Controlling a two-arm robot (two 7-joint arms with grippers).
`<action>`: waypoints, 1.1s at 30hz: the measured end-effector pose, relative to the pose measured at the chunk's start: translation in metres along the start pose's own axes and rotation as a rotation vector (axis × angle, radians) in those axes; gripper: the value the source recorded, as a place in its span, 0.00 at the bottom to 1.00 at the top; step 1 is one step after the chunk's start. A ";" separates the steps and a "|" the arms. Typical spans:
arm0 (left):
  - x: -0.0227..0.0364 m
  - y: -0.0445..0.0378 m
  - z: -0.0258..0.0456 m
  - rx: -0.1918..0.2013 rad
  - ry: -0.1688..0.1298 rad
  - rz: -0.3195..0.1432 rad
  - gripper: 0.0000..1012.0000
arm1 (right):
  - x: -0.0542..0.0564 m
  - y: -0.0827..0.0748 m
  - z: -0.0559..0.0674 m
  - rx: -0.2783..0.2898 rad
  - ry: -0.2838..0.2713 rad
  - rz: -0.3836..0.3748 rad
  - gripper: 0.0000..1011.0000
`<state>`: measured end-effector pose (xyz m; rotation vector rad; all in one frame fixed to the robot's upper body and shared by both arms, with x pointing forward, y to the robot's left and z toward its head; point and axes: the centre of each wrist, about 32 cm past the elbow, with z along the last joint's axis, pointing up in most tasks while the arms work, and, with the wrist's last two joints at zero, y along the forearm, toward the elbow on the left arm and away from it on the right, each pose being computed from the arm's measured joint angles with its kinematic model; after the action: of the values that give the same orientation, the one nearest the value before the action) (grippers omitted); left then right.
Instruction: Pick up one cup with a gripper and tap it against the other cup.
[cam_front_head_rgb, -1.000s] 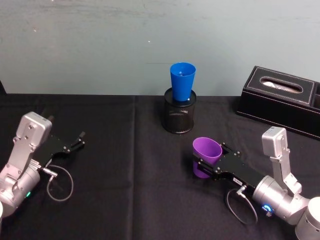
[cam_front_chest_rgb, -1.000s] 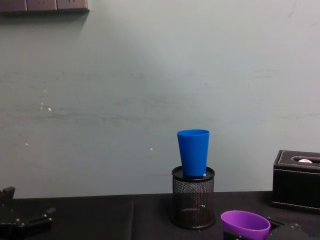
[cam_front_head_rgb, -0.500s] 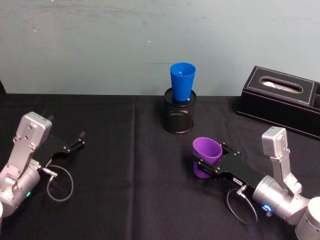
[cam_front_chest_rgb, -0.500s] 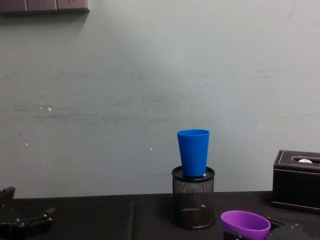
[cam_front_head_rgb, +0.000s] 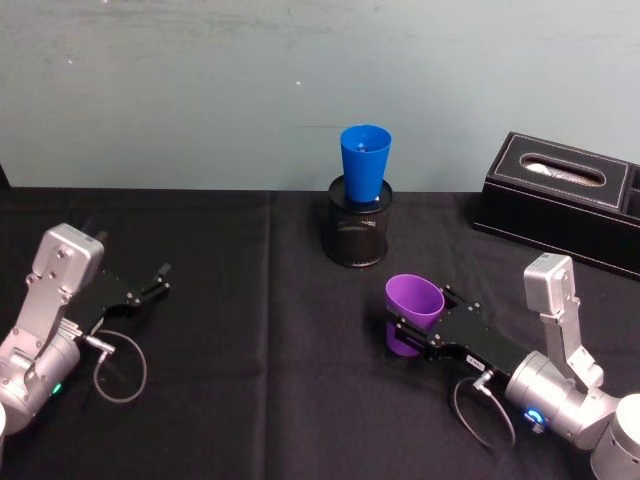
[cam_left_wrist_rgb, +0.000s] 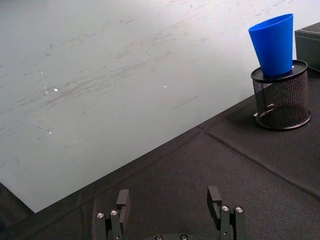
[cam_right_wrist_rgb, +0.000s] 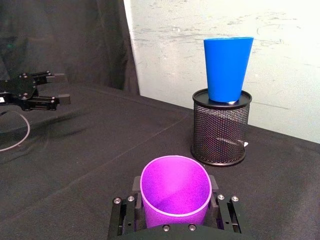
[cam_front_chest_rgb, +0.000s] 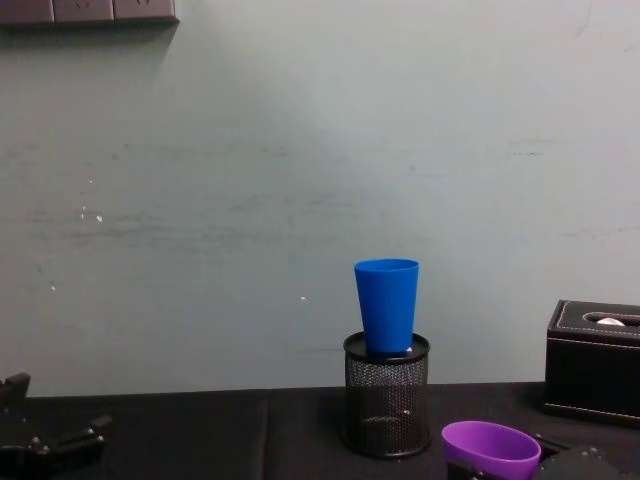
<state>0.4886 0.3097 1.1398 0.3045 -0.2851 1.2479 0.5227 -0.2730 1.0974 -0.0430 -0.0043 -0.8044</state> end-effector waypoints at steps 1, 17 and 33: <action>0.0000 0.0000 0.0000 0.000 0.000 0.000 1.00 | 0.000 0.000 0.000 0.000 0.000 0.000 0.72; 0.0000 0.0000 0.0000 0.000 0.000 0.000 1.00 | 0.000 0.000 0.000 0.000 0.000 0.000 0.72; 0.0000 0.0000 0.0000 0.000 0.000 0.000 1.00 | 0.000 0.000 0.000 0.000 0.000 0.000 0.74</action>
<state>0.4886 0.3097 1.1398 0.3045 -0.2851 1.2479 0.5227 -0.2730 1.0974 -0.0430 -0.0042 -0.8044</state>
